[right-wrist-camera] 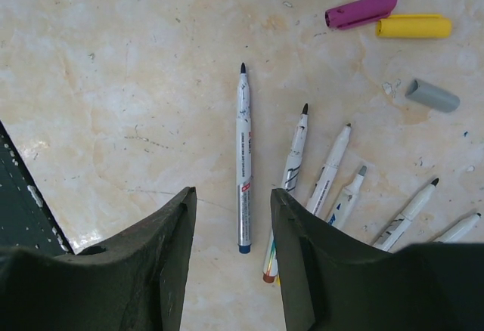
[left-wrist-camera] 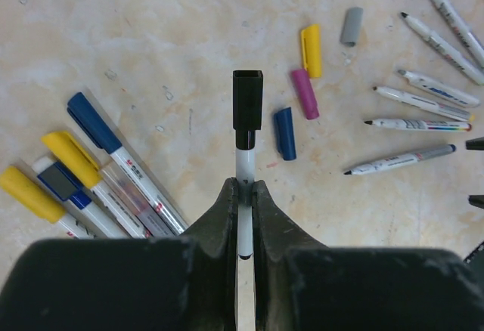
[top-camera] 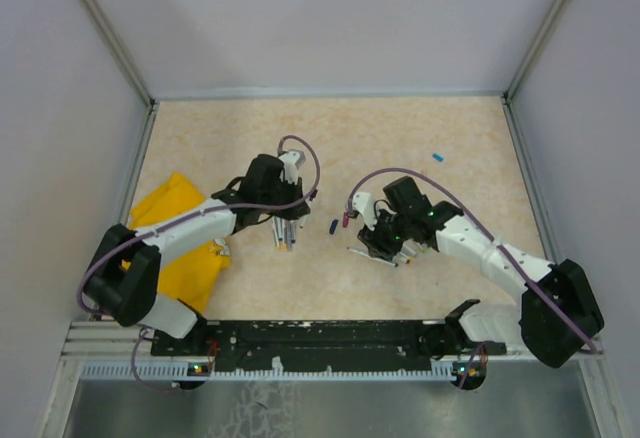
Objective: Open the pen caps
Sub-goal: Pick up the pen from the center of the board.
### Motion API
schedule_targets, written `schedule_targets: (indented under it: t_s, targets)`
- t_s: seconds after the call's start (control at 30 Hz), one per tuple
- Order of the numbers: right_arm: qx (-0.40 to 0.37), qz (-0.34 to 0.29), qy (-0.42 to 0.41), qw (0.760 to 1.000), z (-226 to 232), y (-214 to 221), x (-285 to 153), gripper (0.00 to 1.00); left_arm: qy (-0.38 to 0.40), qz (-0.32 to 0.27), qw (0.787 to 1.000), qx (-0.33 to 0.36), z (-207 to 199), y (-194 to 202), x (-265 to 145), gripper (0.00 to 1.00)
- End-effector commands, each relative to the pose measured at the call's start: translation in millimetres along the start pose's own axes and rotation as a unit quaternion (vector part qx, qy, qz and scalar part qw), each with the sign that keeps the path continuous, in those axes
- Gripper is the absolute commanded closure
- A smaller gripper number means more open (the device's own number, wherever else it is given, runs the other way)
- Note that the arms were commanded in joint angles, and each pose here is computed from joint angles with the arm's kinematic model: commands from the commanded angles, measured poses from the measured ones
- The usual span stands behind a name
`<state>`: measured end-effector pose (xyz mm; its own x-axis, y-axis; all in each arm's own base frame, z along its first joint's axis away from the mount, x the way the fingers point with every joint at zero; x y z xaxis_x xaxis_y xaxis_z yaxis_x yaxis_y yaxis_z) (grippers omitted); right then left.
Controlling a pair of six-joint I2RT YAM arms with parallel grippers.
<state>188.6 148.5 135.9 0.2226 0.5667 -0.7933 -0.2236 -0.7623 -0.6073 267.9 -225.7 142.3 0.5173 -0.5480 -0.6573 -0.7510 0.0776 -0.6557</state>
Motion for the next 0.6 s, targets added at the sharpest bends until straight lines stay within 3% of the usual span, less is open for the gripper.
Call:
schedule_targets:
  t_s: [0.0, 0.57]
  targets:
    - [-0.009, -0.05, 0.009, 0.999, -6, -23, -13, 0.55, 0.08, -0.067, 0.994, -0.021, -20, -9, -14, 1.0]
    - [-0.008, -0.079, -0.019, 0.997, 0, -31, -15, 0.56, 0.206, -0.163, 0.963, -0.062, -52, 14, -47, 1.0]
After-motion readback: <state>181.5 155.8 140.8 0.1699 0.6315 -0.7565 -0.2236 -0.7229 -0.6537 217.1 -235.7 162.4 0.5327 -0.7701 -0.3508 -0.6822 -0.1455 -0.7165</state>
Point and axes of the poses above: each gripper's point midway between its finger pads, its own x axis out along the fingers, its own z axis along the line the jaws close on, y = z × x, the point moved 7 cm from there along -x, back along the fingers, and after that the axes turned 5 degrees about -x, right-handed, at the moved point
